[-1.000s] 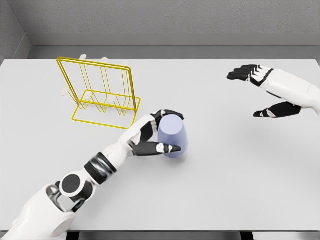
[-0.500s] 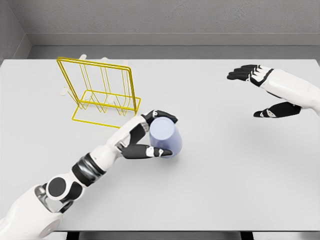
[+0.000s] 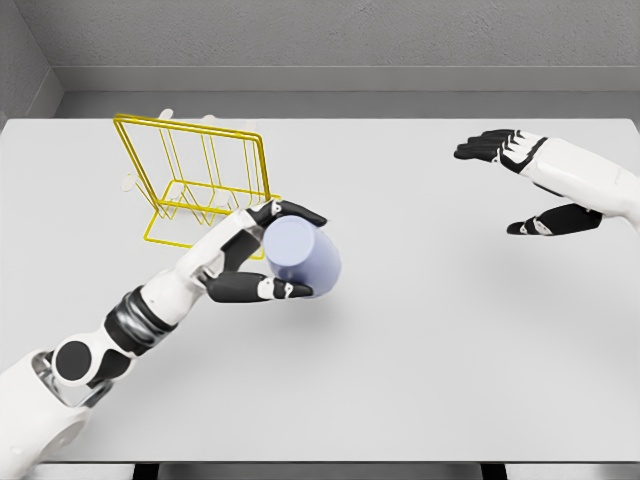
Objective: Place the cup on the cup holder with both arms
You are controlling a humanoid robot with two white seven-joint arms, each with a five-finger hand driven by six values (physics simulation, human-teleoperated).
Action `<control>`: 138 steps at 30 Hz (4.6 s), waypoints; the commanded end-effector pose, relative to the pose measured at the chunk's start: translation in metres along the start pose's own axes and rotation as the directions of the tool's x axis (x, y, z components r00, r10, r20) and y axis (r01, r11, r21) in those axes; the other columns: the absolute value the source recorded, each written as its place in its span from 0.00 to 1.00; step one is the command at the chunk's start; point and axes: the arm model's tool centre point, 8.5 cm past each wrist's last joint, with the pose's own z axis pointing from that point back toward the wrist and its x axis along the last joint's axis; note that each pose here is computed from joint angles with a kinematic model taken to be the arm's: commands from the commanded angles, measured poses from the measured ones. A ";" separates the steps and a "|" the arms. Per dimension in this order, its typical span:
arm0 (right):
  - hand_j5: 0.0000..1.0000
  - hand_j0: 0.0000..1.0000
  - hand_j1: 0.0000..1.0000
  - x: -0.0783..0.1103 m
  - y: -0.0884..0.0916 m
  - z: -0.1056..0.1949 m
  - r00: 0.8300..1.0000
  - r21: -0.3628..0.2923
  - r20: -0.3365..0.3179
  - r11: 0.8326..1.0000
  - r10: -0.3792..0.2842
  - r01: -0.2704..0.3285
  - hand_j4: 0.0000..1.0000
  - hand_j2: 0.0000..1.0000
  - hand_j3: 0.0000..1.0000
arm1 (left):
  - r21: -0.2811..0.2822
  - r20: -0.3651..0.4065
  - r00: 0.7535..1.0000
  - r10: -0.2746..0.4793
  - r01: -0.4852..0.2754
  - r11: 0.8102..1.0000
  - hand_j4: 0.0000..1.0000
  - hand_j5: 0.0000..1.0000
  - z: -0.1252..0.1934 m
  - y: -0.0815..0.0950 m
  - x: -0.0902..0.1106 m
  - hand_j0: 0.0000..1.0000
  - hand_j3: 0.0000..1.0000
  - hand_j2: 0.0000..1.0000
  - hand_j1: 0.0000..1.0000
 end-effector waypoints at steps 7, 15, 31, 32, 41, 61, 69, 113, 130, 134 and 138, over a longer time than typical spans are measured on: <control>1.00 1.00 1.00 0.000 -0.001 0.000 1.000 -0.004 0.001 1.000 -0.006 0.006 1.00 1.00 1.00 | 0.010 -0.007 1.000 -0.024 0.024 1.000 0.64 0.64 0.007 0.017 0.008 0.64 0.64 0.64 0.64; 1.00 1.00 1.00 0.000 -0.001 0.000 1.000 -0.004 0.001 1.000 -0.006 0.006 1.00 1.00 1.00 | 0.035 -0.007 0.999 -0.047 0.047 0.998 0.64 0.64 0.010 0.036 0.017 0.64 0.64 0.64 0.64; 1.00 1.00 1.00 0.000 0.000 -0.001 1.000 -0.007 0.003 1.000 -0.009 0.009 1.00 1.00 1.00 | 0.099 -0.007 0.996 -0.092 0.093 0.991 0.64 0.64 0.019 0.073 0.039 0.64 0.64 0.64 0.64; 1.00 1.00 1.00 0.000 0.000 0.000 1.000 -0.006 0.002 1.000 -0.008 0.008 1.00 1.00 1.00 | 0.101 -0.006 0.996 -0.089 0.089 0.991 0.64 0.64 0.019 0.073 0.040 0.64 0.64 0.64 0.64; 1.00 1.00 1.00 0.000 0.000 -0.001 1.000 -0.007 0.003 1.000 -0.009 0.009 1.00 1.00 1.00 | 0.130 -0.019 0.997 -0.080 0.082 0.988 0.64 0.64 0.019 0.082 0.043 0.64 0.64 0.64 0.64; 1.00 1.00 1.00 0.001 0.000 -0.001 1.000 -0.007 0.004 1.000 -0.008 0.008 1.00 1.00 1.00 | 0.201 -0.081 0.994 -0.079 0.094 0.975 0.64 0.64 0.025 0.105 0.041 0.64 0.64 0.64 0.64; 1.00 1.00 1.00 0.000 0.000 -0.001 1.000 -0.007 0.003 1.000 -0.009 0.009 1.00 1.00 1.00 | 0.211 -0.106 0.992 -0.068 0.090 0.973 0.64 0.64 0.025 0.109 0.034 0.64 0.64 0.64 0.64; 1.00 1.00 1.00 0.000 0.000 -0.001 1.000 -0.007 0.003 1.000 -0.009 0.009 1.00 1.00 1.00 | 0.211 -0.145 0.989 -0.026 0.057 0.976 0.79 0.79 0.004 0.103 0.022 0.79 0.79 0.79 0.79; 1.00 1.00 1.00 0.000 0.000 -0.001 1.000 -0.007 0.003 1.000 -0.009 0.009 1.00 1.00 1.00 | 0.185 -0.132 0.989 -0.062 0.086 0.979 0.99 0.99 0.006 0.103 0.039 0.99 0.99 0.99 0.99; 1.00 1.00 1.00 0.000 0.000 -0.001 1.000 -0.007 0.003 1.000 -0.009 0.009 1.00 1.00 1.00 | 0.177 -0.146 0.985 -0.097 0.123 0.976 1.00 1.00 0.015 0.110 0.049 1.00 1.00 1.00 1.00; 1.00 1.00 1.00 0.000 0.000 -0.001 1.000 -0.007 0.003 1.000 -0.009 0.009 1.00 1.00 1.00 | 0.198 -0.148 0.979 -0.140 0.168 0.966 1.00 1.00 0.029 0.123 0.062 1.00 1.00 1.00 1.00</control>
